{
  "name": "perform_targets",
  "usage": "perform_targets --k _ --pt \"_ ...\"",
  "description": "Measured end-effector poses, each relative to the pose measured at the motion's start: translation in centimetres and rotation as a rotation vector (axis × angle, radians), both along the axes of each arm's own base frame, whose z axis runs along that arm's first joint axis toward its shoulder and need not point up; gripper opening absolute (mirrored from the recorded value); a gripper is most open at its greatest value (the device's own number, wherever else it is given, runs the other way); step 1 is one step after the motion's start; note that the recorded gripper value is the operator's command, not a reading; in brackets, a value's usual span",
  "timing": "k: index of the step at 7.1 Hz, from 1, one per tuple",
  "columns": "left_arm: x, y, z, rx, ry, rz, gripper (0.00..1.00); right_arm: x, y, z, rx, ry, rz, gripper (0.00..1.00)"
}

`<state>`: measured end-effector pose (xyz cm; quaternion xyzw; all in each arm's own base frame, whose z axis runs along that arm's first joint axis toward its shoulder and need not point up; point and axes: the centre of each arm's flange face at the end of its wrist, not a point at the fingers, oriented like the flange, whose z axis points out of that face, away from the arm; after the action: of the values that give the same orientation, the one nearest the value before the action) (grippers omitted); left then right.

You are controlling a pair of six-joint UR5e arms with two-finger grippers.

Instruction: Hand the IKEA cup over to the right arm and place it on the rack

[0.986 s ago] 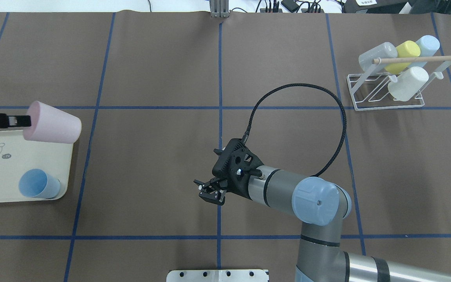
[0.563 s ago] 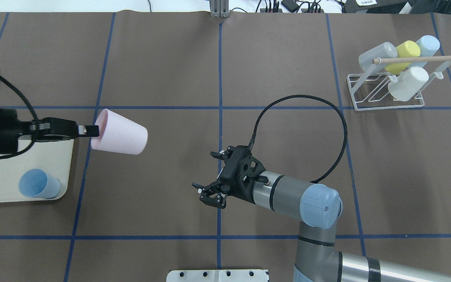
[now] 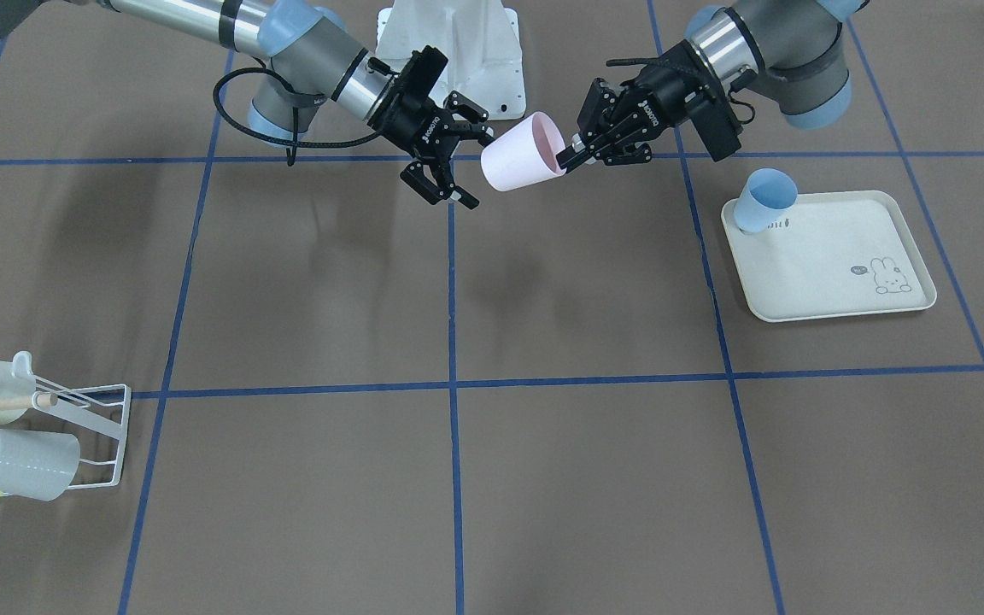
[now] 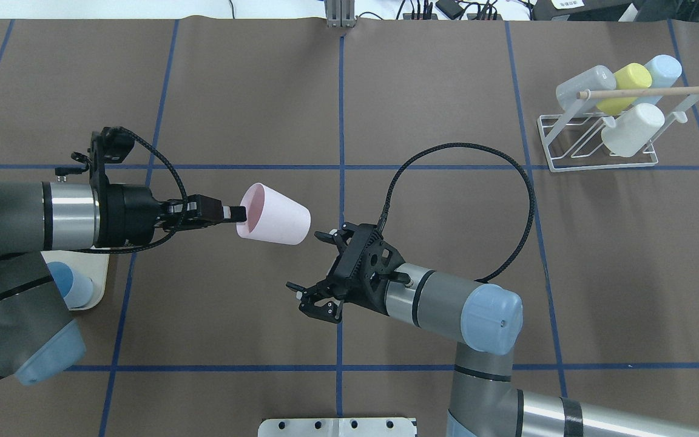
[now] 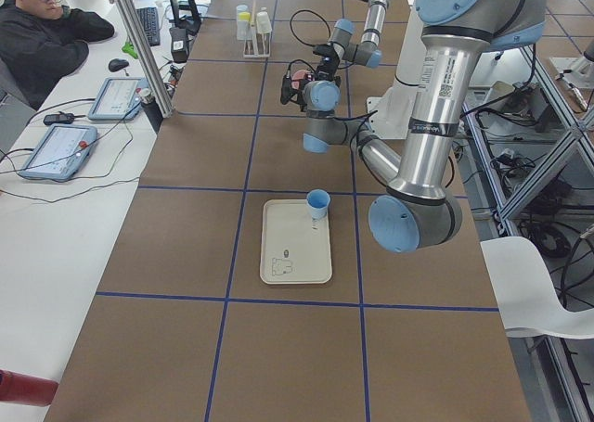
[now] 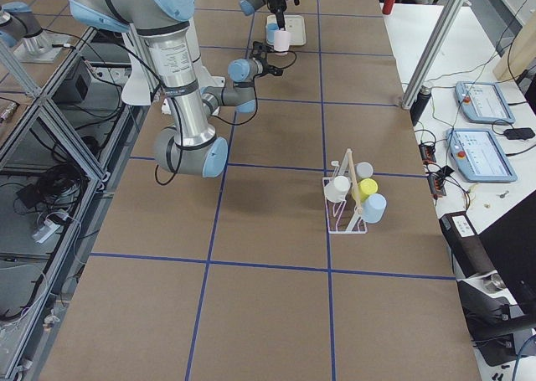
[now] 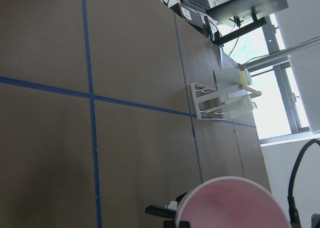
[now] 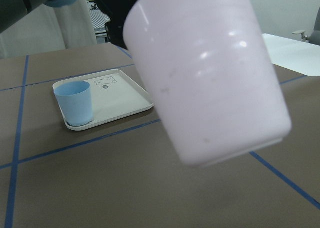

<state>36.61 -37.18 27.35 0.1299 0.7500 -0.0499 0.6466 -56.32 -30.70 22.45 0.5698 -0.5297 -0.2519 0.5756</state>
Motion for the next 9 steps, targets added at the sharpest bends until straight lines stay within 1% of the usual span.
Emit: perform_targets --k 2,4,6,9 --pt "0.5 0.3 0.1 0.003 -0.002 0.012 0.00 0.6 -0.6 -0.3 0.088 0.029 0.036 0.98" --pt "1.3 1.2 -0.1 0.006 0.001 0.035 0.00 1.2 -1.2 -0.6 0.154 0.047 0.064 0.98" --pt "2.4 2.1 -0.3 0.008 0.005 0.060 0.00 1.5 -1.2 -0.7 0.179 0.031 0.073 0.98" --pt "3.3 2.4 0.0 0.002 -0.003 0.073 0.00 1.7 -1.1 -0.8 0.186 0.017 0.073 0.98"
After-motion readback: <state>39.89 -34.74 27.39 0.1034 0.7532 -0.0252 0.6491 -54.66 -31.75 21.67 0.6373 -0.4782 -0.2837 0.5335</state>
